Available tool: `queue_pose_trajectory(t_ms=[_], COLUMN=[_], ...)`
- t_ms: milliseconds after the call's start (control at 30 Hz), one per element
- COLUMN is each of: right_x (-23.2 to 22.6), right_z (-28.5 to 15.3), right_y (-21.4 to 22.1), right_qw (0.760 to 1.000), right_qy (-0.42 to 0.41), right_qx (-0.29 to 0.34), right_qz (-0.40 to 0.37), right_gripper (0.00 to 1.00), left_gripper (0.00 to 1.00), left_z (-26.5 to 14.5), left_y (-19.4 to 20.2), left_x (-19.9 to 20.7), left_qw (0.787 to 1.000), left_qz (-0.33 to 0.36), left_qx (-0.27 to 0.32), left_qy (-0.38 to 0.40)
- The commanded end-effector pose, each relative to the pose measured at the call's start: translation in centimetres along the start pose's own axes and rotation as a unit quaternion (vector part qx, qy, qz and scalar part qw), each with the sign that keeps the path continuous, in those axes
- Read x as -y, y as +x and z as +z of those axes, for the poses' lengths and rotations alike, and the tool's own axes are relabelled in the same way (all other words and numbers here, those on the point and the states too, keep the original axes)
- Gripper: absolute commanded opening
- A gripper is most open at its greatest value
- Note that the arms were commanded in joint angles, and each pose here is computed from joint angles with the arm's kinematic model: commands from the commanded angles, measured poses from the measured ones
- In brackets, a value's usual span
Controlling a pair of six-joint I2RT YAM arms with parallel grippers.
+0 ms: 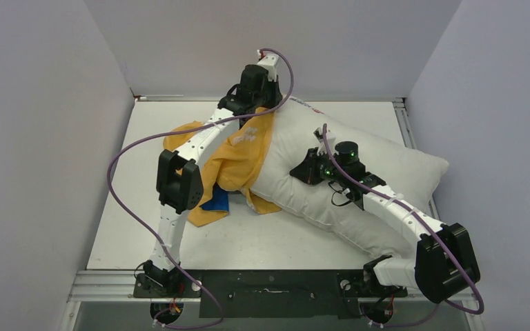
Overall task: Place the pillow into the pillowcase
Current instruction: Stuff the pillow into the pillowcase.
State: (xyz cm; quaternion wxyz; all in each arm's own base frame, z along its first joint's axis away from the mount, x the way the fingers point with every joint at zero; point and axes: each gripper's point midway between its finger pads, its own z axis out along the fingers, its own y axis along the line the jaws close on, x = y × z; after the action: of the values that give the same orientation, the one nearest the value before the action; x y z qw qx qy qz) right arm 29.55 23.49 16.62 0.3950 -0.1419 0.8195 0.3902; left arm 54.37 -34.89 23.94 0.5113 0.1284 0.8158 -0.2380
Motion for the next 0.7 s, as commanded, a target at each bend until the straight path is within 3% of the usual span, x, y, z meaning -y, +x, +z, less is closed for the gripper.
queue_pose_trajectory(t_ms=[0,133,267,333,400,433,500,667], right_x=[1.3,1.8,2.1,2.3,2.3,2.4,2.4,1.9], right_z=[0.2,0.9,1.5,1.7,1.8,1.8,1.7,0.9], right_y=[1.5,2.3,2.7,2.8,2.8,2.8,2.8,2.5], right_qw=[0.999,0.999,0.999,0.999,0.999,0.999,0.999,0.999], right_qy=[0.024,0.025,0.02,0.018,0.017,0.017,0.015,0.014], right_qx=[-0.028,-0.042,-0.049,-0.048,-0.048,-0.048,-0.047,-0.037], right_qz=[0.0,0.005,0.009,0.01,0.01,0.01,0.01,0.005], right_gripper=[0.05,0.05,0.05,0.05,0.05,0.05,0.05,0.05], left_gripper=[0.0,0.0,0.0,0.0,0.0,0.0,0.0,0.0], left_z=[-1.7,-3.2,-7.3,-10.7,-15.1,-16.8,-16.8,-12.6], left_y=[-7.0,-7.7,-6.9,-5.3,-4.1,-4.8,-4.1,-3.0], left_x=[1.8,7.4,15.6,19.6,22.7,23.3,22.3,16.9], left_qw=[0.993,0.98,0.936,0.896,0.842,0.822,0.832,0.922], left_qz=[-0.01,0.004,0.06,0.092,0.101,0.101,0.068,0.068], left_qx=[0.113,0.12,0.131,0.114,0.101,0.123,0.12,0.12], left_qy=[0.031,0.161,0.323,0.42,0.52,0.546,0.538,0.363])
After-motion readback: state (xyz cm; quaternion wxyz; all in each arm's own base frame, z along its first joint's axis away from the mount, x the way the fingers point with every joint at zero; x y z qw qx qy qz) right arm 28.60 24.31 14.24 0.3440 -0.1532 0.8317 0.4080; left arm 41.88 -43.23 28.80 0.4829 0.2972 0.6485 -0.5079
